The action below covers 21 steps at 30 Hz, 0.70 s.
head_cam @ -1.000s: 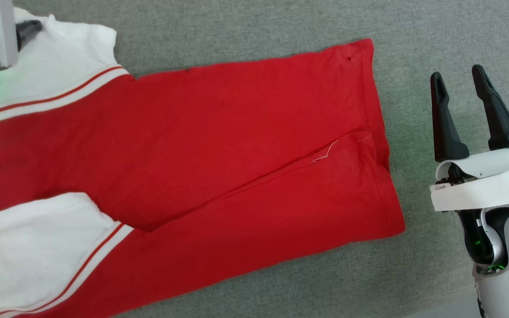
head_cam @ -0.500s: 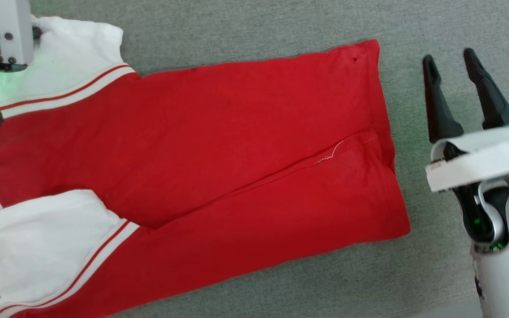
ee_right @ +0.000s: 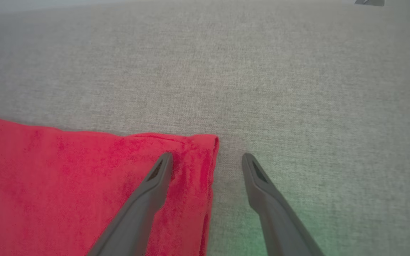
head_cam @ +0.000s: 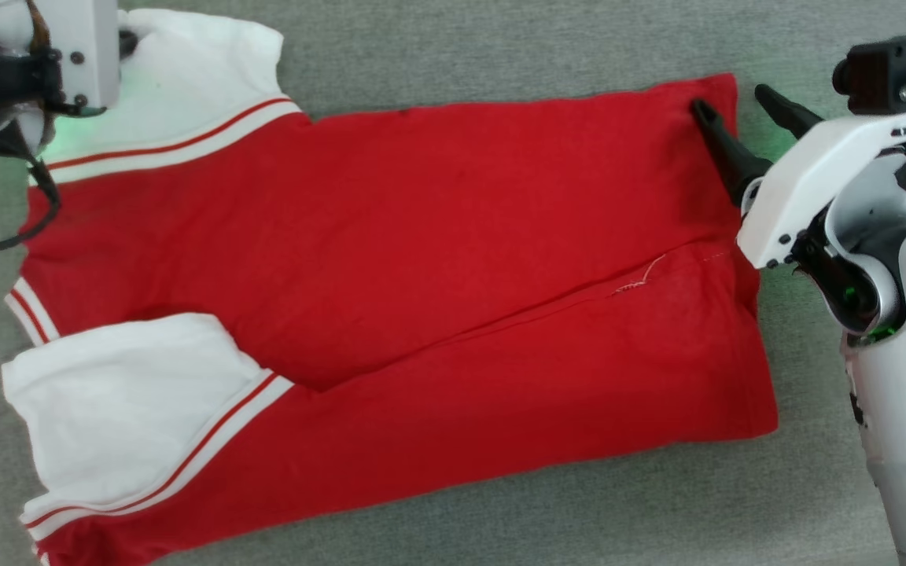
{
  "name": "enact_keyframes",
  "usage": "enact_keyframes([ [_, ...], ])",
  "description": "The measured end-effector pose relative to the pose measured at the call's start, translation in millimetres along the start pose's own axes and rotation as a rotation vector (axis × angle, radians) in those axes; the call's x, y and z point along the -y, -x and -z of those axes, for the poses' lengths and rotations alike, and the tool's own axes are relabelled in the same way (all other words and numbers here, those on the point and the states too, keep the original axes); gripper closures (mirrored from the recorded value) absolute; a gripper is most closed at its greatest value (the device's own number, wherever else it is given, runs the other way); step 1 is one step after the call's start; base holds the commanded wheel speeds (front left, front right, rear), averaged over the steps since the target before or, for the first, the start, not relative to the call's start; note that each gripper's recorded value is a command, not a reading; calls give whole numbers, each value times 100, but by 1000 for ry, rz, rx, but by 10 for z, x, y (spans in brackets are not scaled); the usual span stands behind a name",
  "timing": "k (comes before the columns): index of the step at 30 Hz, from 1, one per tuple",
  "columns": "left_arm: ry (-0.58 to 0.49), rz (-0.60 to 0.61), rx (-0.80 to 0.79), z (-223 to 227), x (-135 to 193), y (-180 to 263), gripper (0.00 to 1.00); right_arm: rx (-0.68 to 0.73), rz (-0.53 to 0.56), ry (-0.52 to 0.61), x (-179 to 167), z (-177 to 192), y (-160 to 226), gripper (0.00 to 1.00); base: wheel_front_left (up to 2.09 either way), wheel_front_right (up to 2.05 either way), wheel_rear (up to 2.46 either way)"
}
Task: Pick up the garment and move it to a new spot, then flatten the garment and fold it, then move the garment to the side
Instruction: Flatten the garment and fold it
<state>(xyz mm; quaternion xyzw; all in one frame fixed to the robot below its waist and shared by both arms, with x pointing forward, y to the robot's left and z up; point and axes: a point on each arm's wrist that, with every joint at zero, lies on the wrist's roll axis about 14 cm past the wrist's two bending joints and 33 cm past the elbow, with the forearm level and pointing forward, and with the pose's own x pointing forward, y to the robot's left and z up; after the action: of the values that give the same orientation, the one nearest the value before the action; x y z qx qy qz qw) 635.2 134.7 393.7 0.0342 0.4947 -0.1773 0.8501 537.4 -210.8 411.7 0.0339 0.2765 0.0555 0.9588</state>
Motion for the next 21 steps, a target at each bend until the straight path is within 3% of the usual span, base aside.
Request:
enact_keyframes([
  [5,5,-3,7,18,-29,23,100,-114,-30,9,-94,64,-69,0,0,0,0],
  [6,6,-3,8,22,-32,28,100,-135,-34,10,-104,79,-69,16,0,0,0],
  [7,8,-3,8,24,-35,33,100,-154,-36,10,-111,88,-68,73,0,0,0],
  [8,11,-4,8,27,-38,35,100,-175,-37,18,-113,99,-65,100,0,0,0],
  [12,20,-6,22,20,-47,48,100,-201,-36,22,-99,86,-42,100,0,0,0],
  [21,-13,-26,113,-135,-120,341,100,-94,-21,52,-61,-247,114,100,0,0,0],
])
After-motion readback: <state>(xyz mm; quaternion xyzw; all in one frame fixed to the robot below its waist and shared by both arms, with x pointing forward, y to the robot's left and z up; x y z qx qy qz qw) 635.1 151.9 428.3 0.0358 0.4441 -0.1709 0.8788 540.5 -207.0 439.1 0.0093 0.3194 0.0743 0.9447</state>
